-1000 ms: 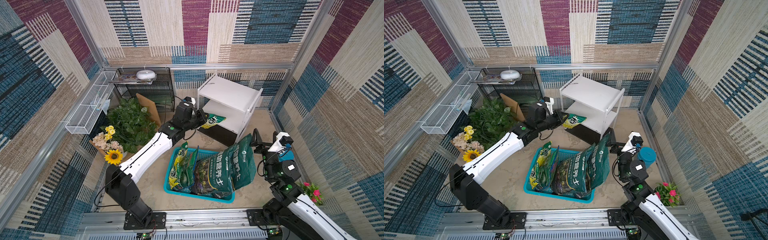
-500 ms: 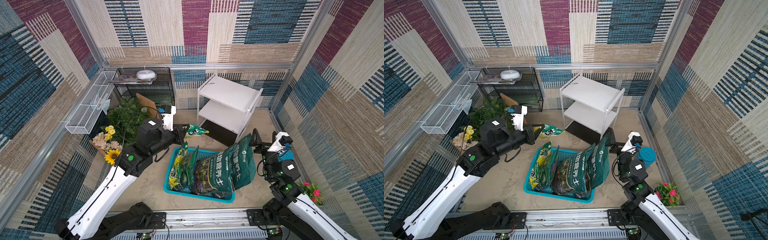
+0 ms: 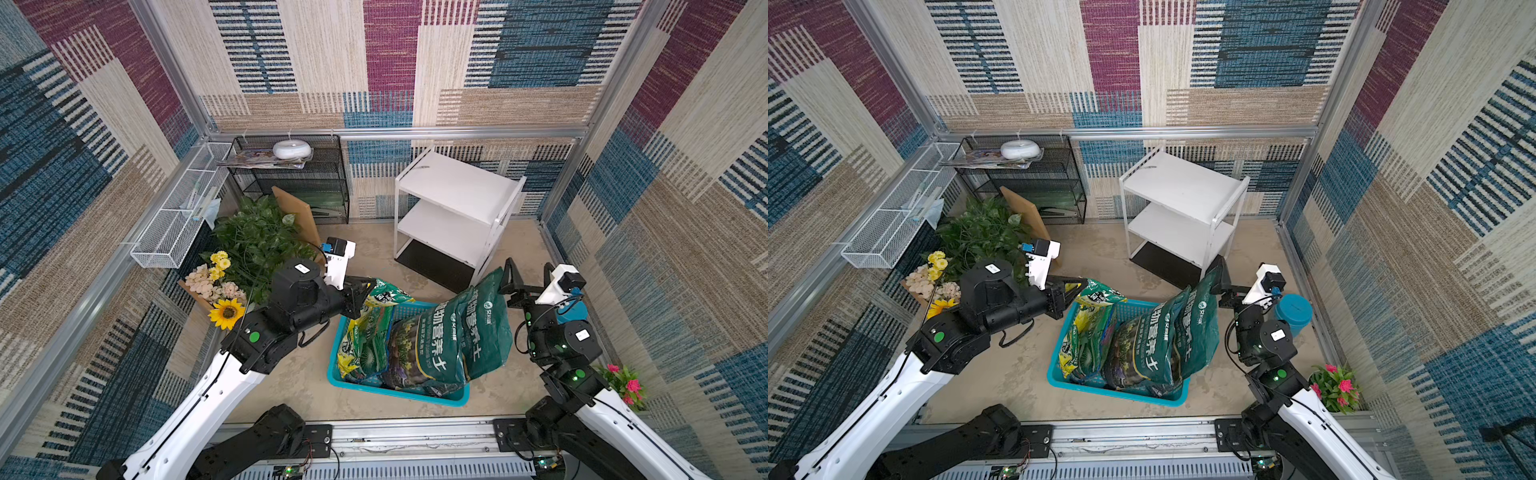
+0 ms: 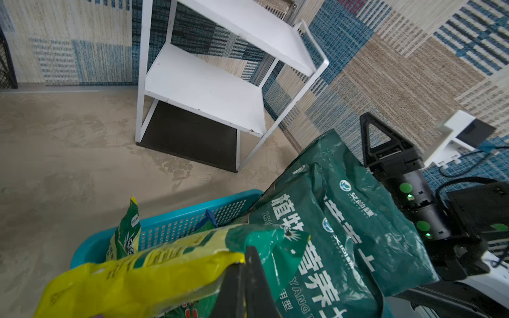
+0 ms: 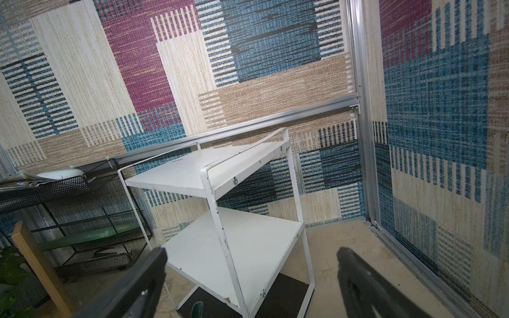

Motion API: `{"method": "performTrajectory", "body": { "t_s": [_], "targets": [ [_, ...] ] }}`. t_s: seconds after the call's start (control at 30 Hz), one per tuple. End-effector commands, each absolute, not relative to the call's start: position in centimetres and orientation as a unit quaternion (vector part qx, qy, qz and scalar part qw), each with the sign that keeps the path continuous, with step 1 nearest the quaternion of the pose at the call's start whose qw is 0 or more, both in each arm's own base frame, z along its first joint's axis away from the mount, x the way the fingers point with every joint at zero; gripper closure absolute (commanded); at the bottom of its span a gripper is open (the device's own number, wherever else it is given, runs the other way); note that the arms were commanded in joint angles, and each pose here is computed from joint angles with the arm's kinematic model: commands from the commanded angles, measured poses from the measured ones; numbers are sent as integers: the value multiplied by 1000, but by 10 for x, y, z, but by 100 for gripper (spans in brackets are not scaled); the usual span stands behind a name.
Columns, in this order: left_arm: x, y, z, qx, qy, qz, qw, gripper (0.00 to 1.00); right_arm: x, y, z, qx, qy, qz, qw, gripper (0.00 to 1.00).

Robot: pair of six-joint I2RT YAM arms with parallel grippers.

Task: Take down the fertilizer bag from the shelf
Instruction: Place the fertilizer bag in the storage box.

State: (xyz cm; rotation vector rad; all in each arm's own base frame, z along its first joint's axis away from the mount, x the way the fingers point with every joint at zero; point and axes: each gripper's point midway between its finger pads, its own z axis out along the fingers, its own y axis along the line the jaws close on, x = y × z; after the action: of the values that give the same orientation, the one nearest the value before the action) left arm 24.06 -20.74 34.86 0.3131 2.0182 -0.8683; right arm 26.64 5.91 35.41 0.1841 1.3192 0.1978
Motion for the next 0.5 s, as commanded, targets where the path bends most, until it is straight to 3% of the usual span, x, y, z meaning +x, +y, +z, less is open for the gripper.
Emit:
{"method": "performTrajectory", "body": {
  "t_s": [0.0, 0.2, 0.47],
  "targets": [
    [254, -208, 357, 83, 797, -369, 470, 100, 266, 60, 356, 87, 606, 100, 784, 1],
    [262, -209, 341, 32, 821, -373, 432, 100, 266, 61, 355, 86, 607, 101, 784, 1],
    [267, -182, 319, -135, 782, -414, 446, 100, 266, 61, 355, 86, 607, 103, 784, 1]
  ]
}}
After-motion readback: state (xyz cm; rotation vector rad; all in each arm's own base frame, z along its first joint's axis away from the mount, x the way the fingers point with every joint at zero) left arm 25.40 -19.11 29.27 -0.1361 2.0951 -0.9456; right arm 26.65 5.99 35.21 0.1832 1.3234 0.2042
